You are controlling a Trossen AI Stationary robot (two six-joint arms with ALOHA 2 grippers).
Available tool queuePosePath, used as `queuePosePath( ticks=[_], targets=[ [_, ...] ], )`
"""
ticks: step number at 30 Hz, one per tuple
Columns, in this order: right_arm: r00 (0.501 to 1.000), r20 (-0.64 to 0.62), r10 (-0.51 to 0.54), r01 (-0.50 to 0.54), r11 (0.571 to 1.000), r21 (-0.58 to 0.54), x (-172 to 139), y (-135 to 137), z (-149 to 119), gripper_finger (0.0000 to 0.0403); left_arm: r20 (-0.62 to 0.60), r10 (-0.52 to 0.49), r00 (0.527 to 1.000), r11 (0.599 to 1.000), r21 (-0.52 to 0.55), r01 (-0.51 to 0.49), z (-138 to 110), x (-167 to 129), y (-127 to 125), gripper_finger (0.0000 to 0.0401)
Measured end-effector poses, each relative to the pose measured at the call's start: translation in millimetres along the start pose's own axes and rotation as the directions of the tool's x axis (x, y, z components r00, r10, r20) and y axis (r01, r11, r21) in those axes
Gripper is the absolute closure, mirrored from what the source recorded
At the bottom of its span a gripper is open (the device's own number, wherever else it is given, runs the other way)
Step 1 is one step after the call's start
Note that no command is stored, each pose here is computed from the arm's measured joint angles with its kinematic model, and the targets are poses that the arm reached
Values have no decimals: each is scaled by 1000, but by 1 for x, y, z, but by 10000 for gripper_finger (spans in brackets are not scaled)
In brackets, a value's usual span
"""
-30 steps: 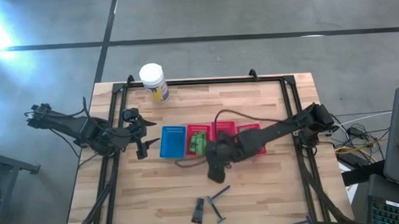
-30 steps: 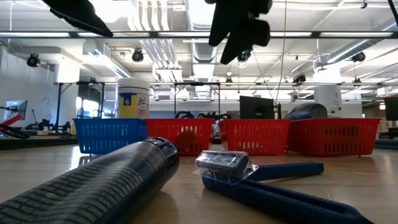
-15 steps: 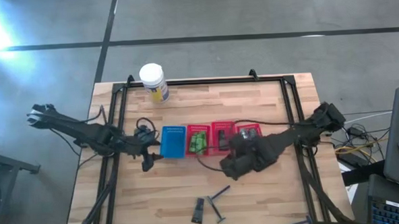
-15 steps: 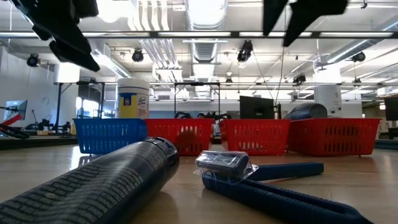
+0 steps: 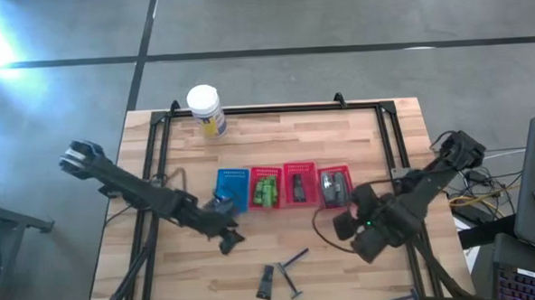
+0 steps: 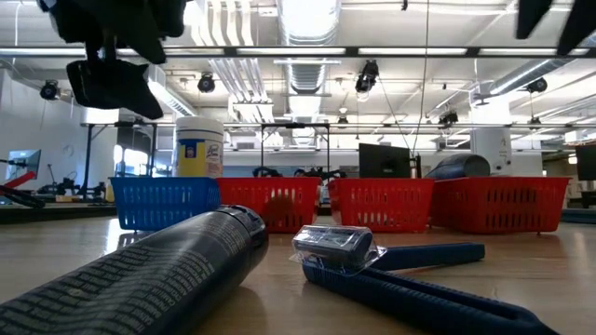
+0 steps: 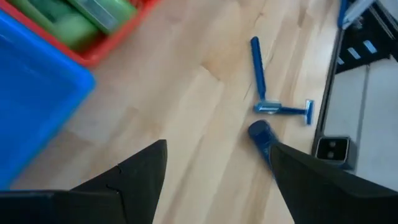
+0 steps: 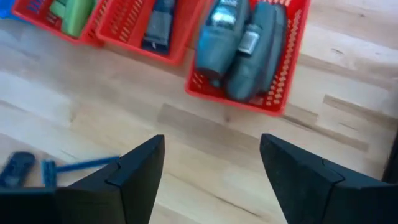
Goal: Pick & Place Travel size toiletries
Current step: Put the blue shave cream into the middle red basket
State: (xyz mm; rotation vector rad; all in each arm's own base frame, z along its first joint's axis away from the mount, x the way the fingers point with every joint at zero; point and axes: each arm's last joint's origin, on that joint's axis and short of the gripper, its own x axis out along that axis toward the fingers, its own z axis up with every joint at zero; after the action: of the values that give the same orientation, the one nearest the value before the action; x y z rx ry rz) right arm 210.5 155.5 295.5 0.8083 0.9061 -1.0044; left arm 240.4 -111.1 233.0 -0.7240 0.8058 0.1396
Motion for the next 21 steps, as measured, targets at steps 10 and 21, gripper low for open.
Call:
queuePosePath(
  ticks=[10,21],
  targets=[
    [998,7,64,-63,992,-112,-11,-27,-15,110,-164,213,963,963,-130,-235,-7,55,-64,114],
    [997,3,73,-70,970,-232,-13,-31,-20,82,-209,310,928,919,-182,-348,0,107,-111,115]
  ],
)
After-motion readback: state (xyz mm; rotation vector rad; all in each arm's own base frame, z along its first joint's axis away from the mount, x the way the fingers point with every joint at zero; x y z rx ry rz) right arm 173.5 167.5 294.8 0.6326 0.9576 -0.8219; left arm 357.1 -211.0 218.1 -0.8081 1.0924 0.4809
